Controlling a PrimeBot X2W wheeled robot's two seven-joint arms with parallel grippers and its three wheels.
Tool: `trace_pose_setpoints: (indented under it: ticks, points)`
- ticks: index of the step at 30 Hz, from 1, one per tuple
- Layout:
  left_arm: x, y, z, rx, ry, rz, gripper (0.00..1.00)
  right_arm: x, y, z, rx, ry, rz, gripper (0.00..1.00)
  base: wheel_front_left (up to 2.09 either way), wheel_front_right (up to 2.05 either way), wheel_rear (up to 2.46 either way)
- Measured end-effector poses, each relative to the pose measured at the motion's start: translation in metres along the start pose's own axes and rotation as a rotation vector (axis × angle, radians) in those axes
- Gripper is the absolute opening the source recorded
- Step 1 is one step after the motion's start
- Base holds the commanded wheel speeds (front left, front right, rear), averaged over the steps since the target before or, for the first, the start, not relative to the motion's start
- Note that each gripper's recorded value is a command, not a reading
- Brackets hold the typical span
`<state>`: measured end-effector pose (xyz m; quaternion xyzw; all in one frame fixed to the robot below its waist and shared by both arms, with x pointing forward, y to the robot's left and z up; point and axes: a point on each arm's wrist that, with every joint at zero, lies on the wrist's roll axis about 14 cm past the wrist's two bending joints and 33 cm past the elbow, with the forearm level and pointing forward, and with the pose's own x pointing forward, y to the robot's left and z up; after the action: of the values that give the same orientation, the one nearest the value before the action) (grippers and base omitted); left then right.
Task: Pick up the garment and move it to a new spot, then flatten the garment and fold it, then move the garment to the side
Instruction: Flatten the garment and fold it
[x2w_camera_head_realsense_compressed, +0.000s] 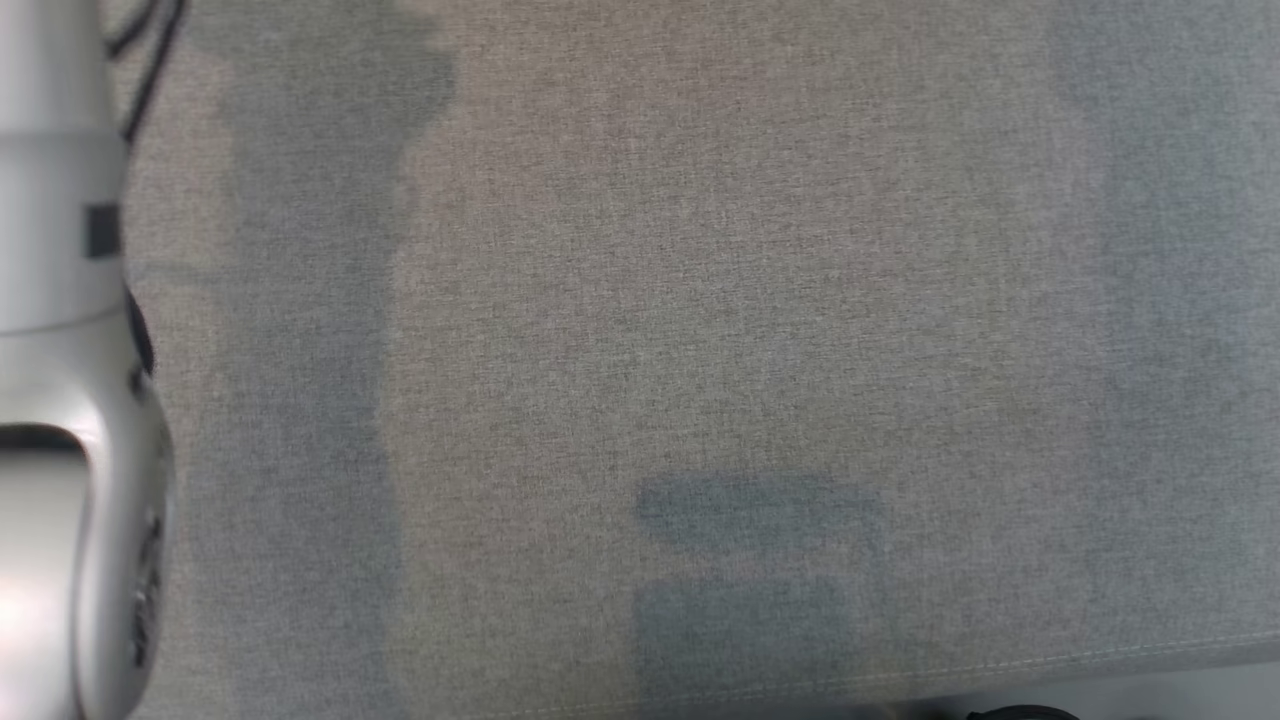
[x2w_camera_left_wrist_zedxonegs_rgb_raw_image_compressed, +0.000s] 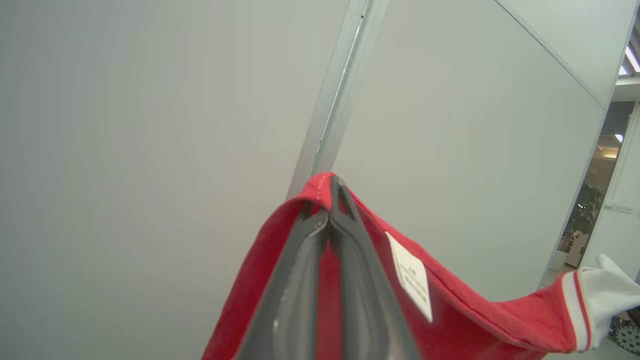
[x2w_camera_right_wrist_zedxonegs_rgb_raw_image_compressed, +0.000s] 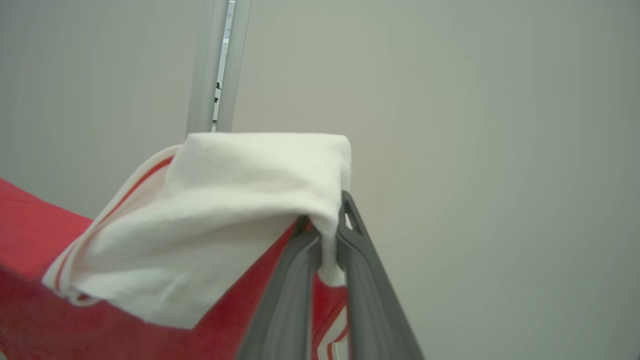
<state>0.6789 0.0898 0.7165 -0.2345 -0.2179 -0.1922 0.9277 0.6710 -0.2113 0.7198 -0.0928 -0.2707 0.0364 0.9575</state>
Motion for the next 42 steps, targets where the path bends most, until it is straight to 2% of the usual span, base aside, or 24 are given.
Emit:
trace_pose_setpoints:
  ticks: [3,5,7,11,14,15,16,19,22,25,33,42]
  points:
    - [-0.027,-0.003,-0.052,0.026,0.079,-0.026,0.0,-0.04,0.025,-0.054,-0.009,0.121,0.073,0.0,0.0,0.0,0.0]
    - [-0.067,-0.012,-0.101,0.028,0.205,-0.062,0.0,-0.086,0.043,-0.095,0.005,0.244,0.125,0.0,0.0,0.0,0.0]
    - [-0.114,-0.015,-0.135,-0.019,0.309,-0.06,0.0,-0.139,0.055,-0.123,0.035,0.36,0.155,0.0,0.0,0.0,0.0]
    - [-0.21,0.0,-0.164,-0.06,0.477,0.012,0.0,-0.229,0.055,-0.135,0.085,0.502,0.153,0.0,0.0,0.0,0.0]
    - [-0.26,0.008,-0.165,-0.122,0.515,0.108,0.0,-0.286,0.05,-0.137,0.072,0.601,0.169,0.0,0.0,0.0,0.0]
    - [-0.274,0.012,-0.163,-0.136,0.521,0.144,0.0,-0.302,0.047,-0.137,0.065,0.634,0.172,0.0,0.0,0.0,0.0]
    - [-0.274,0.012,-0.163,-0.136,0.521,0.144,0.0,-0.302,0.047,-0.137,0.065,0.634,0.172,0.0,0.0,0.0,0.0]
    - [-0.318,0.01,-0.168,-0.169,0.572,0.218,0.0,-0.344,0.046,-0.138,0.049,0.721,0.201,0.0,0.0,0.0,0.0]
    - [-0.352,-0.004,-0.176,-0.195,0.625,0.254,0.0,-0.366,0.042,-0.139,0.064,0.772,0.178,0.0,0.0,0.0,0.0]
    - [-0.377,-0.027,-0.184,-0.264,0.655,0.3,0.0,-0.382,0.037,-0.139,0.047,0.813,0.174,0.0,0.0,0.0,0.0]
    - [-0.393,-0.05,-0.181,-0.303,0.66,0.316,0.0,-0.388,0.033,-0.13,0.044,0.806,0.155,0.0,0.0,0.0,0.0]
    - [-0.405,-0.066,-0.161,-0.349,0.648,0.303,0.0,-0.392,0.009,-0.109,-0.007,0.77,0.128,0.0,0.0,0.0,0.0]
